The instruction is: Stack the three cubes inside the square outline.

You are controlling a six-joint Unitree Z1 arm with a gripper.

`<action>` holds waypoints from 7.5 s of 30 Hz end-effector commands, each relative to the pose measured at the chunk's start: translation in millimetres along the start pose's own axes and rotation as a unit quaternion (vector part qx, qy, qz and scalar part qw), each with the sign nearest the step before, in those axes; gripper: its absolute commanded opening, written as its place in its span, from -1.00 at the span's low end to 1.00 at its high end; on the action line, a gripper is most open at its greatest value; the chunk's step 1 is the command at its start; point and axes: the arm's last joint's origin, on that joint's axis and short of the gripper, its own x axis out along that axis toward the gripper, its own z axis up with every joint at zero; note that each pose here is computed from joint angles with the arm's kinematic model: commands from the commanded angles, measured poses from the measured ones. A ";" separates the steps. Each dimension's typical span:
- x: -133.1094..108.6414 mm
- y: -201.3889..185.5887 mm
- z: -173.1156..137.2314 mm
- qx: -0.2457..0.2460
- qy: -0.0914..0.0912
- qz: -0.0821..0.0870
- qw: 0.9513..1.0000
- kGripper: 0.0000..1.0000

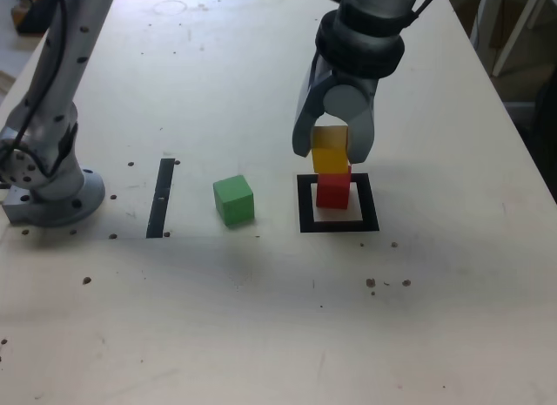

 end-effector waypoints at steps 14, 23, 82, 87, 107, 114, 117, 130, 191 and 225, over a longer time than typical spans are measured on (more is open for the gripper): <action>9.4 2.2 10.5 0.003 0.011 0.001 1.000 -0.39; 12.5 3.3 13.1 0.007 0.012 -0.002 1.000 0.80; 60.6 -39.2 -110.3 -0.154 0.048 -0.036 0.986 0.94; 73.2 -35.8 -101.7 -0.148 0.069 -0.049 0.985 0.89; 89.6 -29.7 -85.5 -0.139 0.087 -0.064 0.984 0.38; 89.9 -29.3 -83.6 -0.138 0.084 -0.061 0.985 0.10; 89.8 -29.1 -83.2 -0.138 0.082 -0.059 0.985 -0.08; 88.5 -28.3 -81.9 -0.137 0.076 -0.054 0.986 -0.47; -39.8 -11.7 -18.4 0.007 -0.032 0.026 0.999 -0.47; -44.0 -11.9 -29.1 0.014 -0.038 0.033 0.999 0.99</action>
